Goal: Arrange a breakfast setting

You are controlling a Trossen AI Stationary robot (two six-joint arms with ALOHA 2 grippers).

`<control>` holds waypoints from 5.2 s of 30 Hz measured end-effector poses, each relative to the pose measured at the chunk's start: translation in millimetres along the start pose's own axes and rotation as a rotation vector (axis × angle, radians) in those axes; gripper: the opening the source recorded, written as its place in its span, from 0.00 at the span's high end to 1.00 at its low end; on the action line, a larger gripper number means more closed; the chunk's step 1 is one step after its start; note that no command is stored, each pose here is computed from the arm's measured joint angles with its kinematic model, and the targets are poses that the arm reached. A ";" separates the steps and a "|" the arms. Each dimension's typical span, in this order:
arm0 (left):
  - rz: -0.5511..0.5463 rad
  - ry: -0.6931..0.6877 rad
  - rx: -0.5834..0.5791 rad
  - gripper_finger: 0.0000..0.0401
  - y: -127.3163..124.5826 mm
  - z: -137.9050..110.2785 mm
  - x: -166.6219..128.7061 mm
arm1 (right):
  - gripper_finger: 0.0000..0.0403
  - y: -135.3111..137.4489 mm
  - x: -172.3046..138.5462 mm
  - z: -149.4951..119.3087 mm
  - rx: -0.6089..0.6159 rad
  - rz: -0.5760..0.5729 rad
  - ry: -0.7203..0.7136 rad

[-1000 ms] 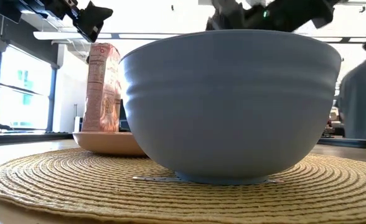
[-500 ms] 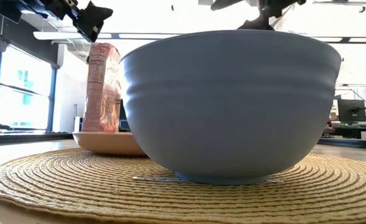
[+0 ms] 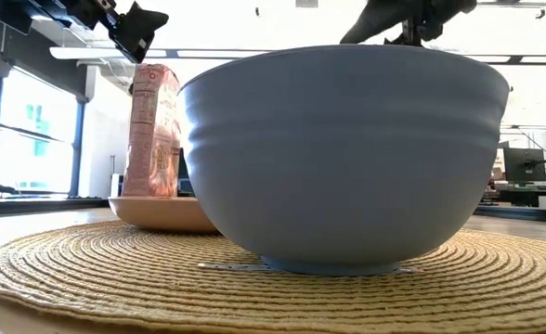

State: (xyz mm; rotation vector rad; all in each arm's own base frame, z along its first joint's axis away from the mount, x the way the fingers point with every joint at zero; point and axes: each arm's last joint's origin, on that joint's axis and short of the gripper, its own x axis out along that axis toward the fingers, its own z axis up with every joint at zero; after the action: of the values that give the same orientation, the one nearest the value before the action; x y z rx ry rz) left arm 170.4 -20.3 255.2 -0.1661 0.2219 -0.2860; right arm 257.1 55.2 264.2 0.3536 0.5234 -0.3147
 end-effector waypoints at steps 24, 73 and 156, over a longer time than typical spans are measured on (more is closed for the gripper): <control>0.000 0.000 0.000 0.34 0.0 0.0 0.0 | 0.19 8.7 -0.9 11.0 0.133 0.124 -0.078; 0.261 -0.271 -0.269 0.34 6.6 18.7 -3.2 | 0.19 28.0 -18.4 51.6 0.409 0.468 -0.420; 0.390 1.113 -0.605 0.34 -110.9 13.4 8.1 | 0.19 26.3 -13.8 44.6 0.327 0.429 -0.351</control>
State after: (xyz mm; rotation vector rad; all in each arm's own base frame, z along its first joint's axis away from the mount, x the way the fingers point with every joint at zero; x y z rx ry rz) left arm 152.4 -125.9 287.9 -0.5459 1.4338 0.1186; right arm 274.8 63.5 314.1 0.6997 0.0412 -0.0395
